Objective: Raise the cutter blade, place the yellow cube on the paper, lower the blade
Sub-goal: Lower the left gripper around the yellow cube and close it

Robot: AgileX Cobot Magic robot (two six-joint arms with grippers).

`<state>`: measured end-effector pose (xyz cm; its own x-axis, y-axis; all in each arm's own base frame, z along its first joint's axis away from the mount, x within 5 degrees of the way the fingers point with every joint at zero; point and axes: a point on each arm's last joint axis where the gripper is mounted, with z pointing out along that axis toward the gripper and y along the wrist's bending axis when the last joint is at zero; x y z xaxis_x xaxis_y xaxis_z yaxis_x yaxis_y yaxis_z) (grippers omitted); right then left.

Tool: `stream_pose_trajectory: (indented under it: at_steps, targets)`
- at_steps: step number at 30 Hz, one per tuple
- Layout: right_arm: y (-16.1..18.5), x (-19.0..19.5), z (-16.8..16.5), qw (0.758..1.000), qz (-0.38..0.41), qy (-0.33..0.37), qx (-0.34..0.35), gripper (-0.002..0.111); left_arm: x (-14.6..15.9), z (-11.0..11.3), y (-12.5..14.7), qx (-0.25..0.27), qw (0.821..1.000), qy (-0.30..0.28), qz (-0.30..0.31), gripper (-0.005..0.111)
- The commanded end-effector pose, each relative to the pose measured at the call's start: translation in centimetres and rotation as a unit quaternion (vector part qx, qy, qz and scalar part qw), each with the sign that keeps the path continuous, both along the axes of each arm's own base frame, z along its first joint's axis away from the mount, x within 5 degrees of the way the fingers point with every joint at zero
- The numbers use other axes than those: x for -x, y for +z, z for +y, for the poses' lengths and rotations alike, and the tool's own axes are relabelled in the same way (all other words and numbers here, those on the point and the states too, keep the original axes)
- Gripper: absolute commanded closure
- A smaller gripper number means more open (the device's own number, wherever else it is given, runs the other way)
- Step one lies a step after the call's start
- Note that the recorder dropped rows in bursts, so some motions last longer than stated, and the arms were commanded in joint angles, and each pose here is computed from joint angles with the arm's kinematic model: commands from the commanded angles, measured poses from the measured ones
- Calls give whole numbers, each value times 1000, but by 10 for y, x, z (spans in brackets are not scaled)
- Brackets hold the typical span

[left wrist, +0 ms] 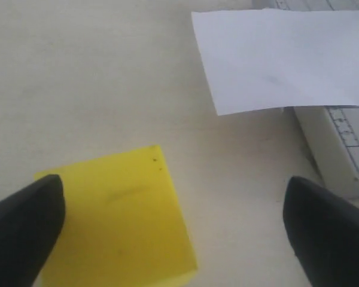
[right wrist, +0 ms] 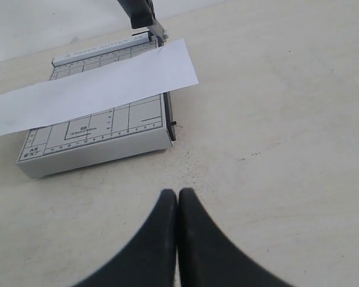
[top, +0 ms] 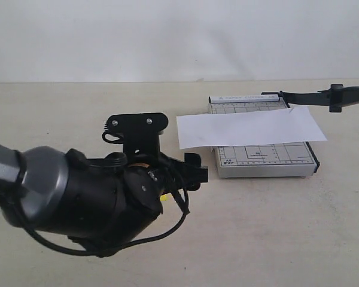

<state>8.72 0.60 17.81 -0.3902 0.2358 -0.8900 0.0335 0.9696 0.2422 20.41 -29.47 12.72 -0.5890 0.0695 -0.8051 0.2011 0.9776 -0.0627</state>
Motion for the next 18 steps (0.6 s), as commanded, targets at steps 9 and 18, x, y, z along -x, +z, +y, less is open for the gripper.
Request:
stream_pose_trajectory:
  at_steps: [9, 18]
  targets:
    - [-1, 1, 0, 1000, 3, 0, -3, 108, -15, 10, -23, -34, 995, 78, 48, 15]
    - [-2, 1, 0, 1000, 4, 1, -3, 108, -15, 23, 22, -16, 988, 152, -15, 15]
